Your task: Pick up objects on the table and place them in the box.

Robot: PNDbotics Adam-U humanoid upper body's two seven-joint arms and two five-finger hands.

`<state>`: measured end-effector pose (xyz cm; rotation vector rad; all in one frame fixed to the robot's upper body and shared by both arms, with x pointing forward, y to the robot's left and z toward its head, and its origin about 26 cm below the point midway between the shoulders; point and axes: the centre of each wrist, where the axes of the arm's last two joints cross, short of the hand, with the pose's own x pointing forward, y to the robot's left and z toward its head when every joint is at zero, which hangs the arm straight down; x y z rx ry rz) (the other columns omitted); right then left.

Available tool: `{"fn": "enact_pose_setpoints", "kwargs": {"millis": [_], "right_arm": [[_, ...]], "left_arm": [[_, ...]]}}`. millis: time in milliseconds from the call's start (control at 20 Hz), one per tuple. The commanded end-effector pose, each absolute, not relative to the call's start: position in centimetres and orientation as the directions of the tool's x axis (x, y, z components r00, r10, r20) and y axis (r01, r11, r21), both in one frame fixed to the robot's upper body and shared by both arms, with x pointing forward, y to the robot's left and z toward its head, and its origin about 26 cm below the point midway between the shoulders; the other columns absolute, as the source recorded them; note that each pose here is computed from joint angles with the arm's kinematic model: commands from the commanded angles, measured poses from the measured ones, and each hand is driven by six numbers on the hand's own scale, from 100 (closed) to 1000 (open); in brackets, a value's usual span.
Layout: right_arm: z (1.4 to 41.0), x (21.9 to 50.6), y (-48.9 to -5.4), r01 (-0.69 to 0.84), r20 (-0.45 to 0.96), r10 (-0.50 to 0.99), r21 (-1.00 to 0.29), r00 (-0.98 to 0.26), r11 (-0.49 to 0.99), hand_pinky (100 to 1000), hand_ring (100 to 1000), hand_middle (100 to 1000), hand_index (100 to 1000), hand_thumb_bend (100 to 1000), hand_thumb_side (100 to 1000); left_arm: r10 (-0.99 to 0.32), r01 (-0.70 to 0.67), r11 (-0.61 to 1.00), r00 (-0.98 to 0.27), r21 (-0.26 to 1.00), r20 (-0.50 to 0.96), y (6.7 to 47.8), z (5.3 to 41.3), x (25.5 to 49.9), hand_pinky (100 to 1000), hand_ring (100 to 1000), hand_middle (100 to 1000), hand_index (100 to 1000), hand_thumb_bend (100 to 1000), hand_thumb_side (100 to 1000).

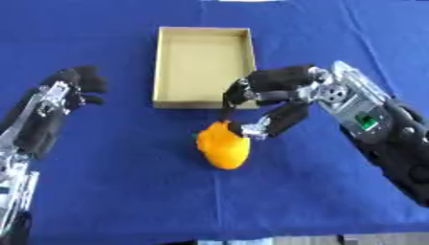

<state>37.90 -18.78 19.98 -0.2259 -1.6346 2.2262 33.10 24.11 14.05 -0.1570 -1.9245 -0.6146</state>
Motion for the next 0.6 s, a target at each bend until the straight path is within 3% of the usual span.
{"fn": "enact_pose_setpoints", "kwargs": {"millis": [50,600], "right_arm": [[21.6,37.5,-20.0,-0.153,0.025,0.388,-0.94,-0.921,-0.303,718,732,694,870,100,1000],[23.7,35.9,-21.1,-0.041,-0.118,0.384,-0.923,-0.916,-0.383,756,762,745,970,100,1000]], "left_arm": [[-0.173,0.37,0.856,-0.454,0.362,0.874,24.3,14.8,33.0,738,759,702,845,100,879],[-0.18,0.369,0.854,-0.451,0.366,0.874,24.5,14.7,33.0,739,760,703,846,100,880]]}}
